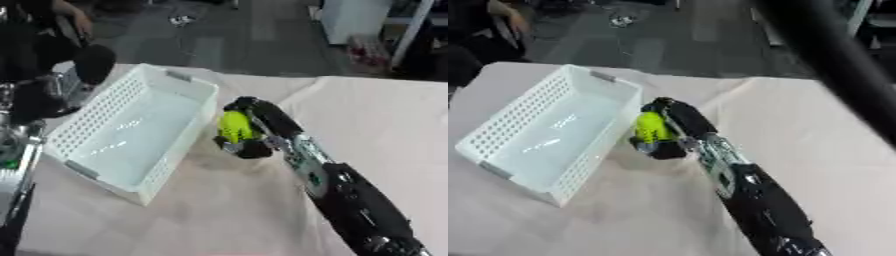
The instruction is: Pick up objects on the table and place them in the box.
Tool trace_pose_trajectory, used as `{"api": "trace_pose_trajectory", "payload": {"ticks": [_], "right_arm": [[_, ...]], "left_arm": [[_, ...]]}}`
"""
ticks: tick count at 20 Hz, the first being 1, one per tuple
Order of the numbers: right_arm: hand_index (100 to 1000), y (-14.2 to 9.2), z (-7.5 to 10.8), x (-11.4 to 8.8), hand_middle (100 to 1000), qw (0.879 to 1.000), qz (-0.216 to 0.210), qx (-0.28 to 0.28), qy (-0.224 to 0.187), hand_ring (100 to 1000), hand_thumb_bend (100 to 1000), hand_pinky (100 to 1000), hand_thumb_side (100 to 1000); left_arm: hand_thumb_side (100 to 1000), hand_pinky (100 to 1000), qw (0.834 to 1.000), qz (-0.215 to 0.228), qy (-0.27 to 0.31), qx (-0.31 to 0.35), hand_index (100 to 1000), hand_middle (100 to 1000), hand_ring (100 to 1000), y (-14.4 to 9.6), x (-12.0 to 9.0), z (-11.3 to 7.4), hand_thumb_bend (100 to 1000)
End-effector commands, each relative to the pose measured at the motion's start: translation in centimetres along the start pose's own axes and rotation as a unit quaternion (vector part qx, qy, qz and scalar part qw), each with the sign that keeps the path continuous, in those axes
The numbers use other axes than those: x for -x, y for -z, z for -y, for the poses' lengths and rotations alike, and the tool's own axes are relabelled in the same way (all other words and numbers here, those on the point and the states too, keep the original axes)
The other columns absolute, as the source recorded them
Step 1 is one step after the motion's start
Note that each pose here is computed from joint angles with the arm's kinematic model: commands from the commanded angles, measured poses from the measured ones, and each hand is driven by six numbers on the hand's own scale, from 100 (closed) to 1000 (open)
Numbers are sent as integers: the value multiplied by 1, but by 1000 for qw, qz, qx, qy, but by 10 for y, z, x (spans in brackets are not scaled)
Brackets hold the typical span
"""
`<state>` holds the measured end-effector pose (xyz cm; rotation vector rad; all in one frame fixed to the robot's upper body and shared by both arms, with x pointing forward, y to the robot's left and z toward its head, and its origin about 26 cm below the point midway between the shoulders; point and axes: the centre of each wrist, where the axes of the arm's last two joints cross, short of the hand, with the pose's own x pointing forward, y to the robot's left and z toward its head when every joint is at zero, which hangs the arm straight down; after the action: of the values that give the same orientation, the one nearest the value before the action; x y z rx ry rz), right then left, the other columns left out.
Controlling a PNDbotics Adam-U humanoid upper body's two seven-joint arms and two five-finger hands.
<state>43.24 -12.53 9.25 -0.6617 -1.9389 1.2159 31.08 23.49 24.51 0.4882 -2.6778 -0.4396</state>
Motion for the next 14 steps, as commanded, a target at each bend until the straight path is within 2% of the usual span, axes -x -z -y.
{"api": "trace_pose_trajectory", "payload": {"ticks": [1,6,14], "right_arm": [[212,7,28,-8,100,999,3,32,0,100,100,100,635],[202,12,61,-25,100,999,6,40,-5,100,100,100,634],[200,25,111,-60,100,997,50,65,-2,100,100,100,640]], "left_arm": [[672,621,1000,10,8,0,718,746,559,3,-3,-6,570],[674,622,1000,5,12,1,718,746,559,1,-1,-7,569],[675,624,1000,4,12,-2,718,746,561,1,-1,-7,568]]}}
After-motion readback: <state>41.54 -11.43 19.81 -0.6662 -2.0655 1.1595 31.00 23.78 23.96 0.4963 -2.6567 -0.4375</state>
